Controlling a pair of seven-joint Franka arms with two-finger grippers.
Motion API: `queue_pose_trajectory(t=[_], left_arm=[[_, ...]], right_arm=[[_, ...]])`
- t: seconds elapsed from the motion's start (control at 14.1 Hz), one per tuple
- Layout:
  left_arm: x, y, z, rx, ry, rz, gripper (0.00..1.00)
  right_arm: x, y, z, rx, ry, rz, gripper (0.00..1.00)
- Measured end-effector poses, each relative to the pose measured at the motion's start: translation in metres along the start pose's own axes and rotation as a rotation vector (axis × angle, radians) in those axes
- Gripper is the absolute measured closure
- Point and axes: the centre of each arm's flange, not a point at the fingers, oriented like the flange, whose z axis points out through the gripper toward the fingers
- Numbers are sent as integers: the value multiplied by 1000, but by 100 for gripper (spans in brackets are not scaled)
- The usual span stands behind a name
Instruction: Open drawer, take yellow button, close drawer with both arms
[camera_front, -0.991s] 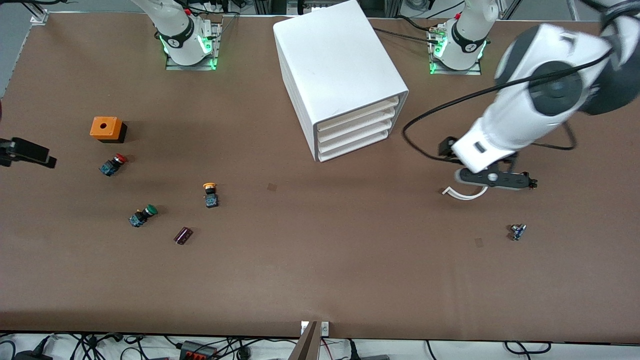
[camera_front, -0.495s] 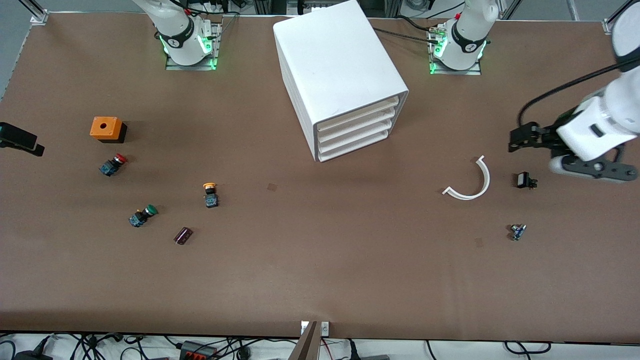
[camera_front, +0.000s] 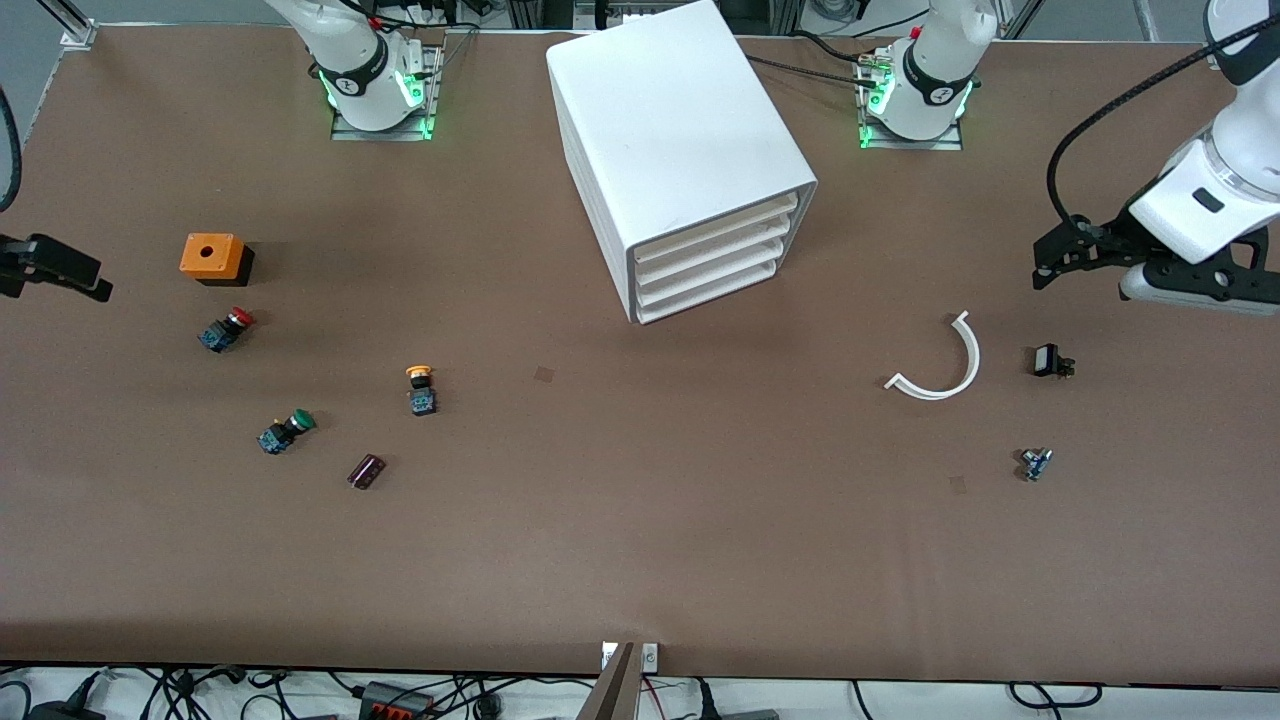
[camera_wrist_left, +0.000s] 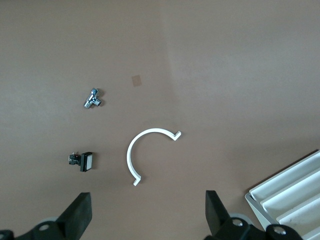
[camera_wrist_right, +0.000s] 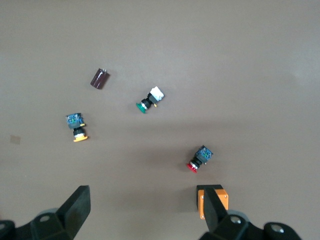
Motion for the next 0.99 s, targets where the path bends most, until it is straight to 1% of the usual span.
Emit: queue_pose_trajectory(t=[0.14,0.28,0.57,0.99], left_arm=[[-5,4,-1,4,-11,9,0],[-8,8,-1,18,-27,22,0],[-9,10,0,26,-42,28,0],[-9,10,-2,26,-41,27,0]], right_arm=[[-13,-1,-3,0,4,-1,0],[-18,-3,-6,-3,11,-4,0],[-18,-3,-5,-5,9,-6,0],[-20,-5,-2,-3,-8,-9,0]])
